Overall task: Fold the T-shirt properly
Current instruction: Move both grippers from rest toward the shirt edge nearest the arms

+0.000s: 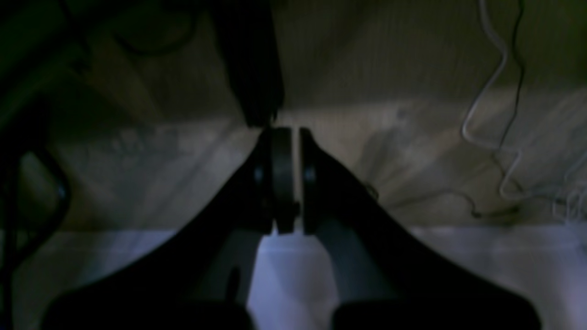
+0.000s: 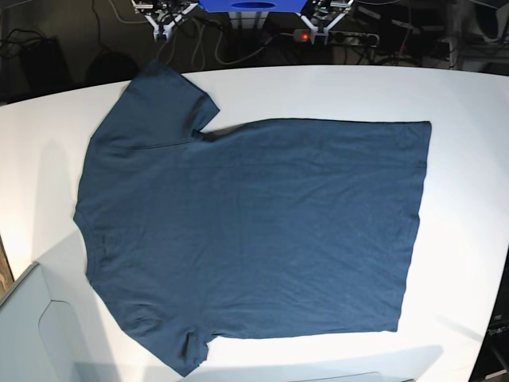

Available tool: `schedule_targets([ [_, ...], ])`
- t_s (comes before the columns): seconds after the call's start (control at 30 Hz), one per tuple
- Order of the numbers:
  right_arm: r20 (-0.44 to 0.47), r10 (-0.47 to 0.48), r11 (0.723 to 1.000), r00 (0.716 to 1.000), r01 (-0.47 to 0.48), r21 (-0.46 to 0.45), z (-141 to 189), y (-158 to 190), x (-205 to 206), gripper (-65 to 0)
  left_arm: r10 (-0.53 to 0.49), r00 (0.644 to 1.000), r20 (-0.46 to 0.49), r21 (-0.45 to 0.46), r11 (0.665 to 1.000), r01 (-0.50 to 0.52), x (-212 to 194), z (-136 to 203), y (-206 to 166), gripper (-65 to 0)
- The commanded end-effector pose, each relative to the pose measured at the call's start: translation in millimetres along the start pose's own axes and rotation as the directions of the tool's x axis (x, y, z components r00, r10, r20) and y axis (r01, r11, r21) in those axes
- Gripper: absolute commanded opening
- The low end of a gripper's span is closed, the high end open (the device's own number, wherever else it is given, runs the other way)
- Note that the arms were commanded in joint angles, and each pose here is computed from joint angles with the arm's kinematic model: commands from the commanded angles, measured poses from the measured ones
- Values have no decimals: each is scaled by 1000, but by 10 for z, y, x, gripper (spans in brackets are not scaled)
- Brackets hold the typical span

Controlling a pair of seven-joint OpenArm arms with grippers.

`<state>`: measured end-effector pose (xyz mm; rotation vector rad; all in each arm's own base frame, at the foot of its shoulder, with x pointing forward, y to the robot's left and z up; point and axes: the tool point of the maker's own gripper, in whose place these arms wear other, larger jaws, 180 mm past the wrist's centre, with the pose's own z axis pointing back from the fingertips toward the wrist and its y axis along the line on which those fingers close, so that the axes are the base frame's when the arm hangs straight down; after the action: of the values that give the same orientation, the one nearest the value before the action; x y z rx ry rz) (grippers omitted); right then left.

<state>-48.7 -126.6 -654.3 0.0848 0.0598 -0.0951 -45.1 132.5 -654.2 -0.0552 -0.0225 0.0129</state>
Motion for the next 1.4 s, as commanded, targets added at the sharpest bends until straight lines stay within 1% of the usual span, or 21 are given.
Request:
schedule_targets([
  [0.0, -9, 9, 1000, 1000, -9, 18, 11, 13, -80, -649, -5, 1000, -10, -3, 1000, 5, -64, 8, -8, -650],
  [0.33, -9, 10, 1000, 1000, -10, 17, 16, 2, -95, -649, -8, 1000, -10, -1, 1000, 8, -64, 8, 3, -650],
  [0.57, -13, 10, 1000, 1000, -10, 15, 23, -12, -155, -649, -8, 1000, -19, 0, 1000, 8, -140, 21, 12, -650],
  [0.63, 3, 13, 1000, 1000, -13, 17, 45, -8, -168, -649, -4, 999, -33, 1, 1000, 4, -245, 38, 21, -650],
  [0.7, 24, 18, 1000, 1000, -19, 21, 95, 1, -217, -649, -8, 1000, -14, 2, 1000, 8, -272, 76, 30, -650],
  [0.8, 63, 30, 999, 998, -31, 26, 204, 17, -281, -649, -13, 999, 39, 1, 1000, 13, -301, 202, 26, -650],
  [0.93, 119, 57, 998, 991, -59, 16, 446, -76, -409, -649, -37, 995, 97, 17, 999, 36, -369, 436, 143, -650],
  [1.03, 178, 88, 996, 980, -91, 9, 705, -121, -433, -649, -53, 990, 134, 18, 999, 51, -409, 610, 147, -650],
  [1.1, 229, 117, 993, 966, -121, 2, 921, -153, -386, -649, -82, 983, 162, 36, 996, 77, -392, 752, 266, -650],
  [1.17, 271, 143, 989, 952, -148, -1, 1133, -149, -349, -649, -101, 976, 195, 40, 995, 95, -350, 884, 284, -650],
  [1.23, 328, 180, 982, 927, -188, -8, 1384, -153, -237, -649, -115, 965, 234, 40, 993, 108, -294, 1042, 266, -650],
  [1.37, 422, 244, 965, 873, -260, -19, 1883, -90, -12, -648, -147, 931, 333, 53, 989, 137, -83, 1451, 270, -650],
])
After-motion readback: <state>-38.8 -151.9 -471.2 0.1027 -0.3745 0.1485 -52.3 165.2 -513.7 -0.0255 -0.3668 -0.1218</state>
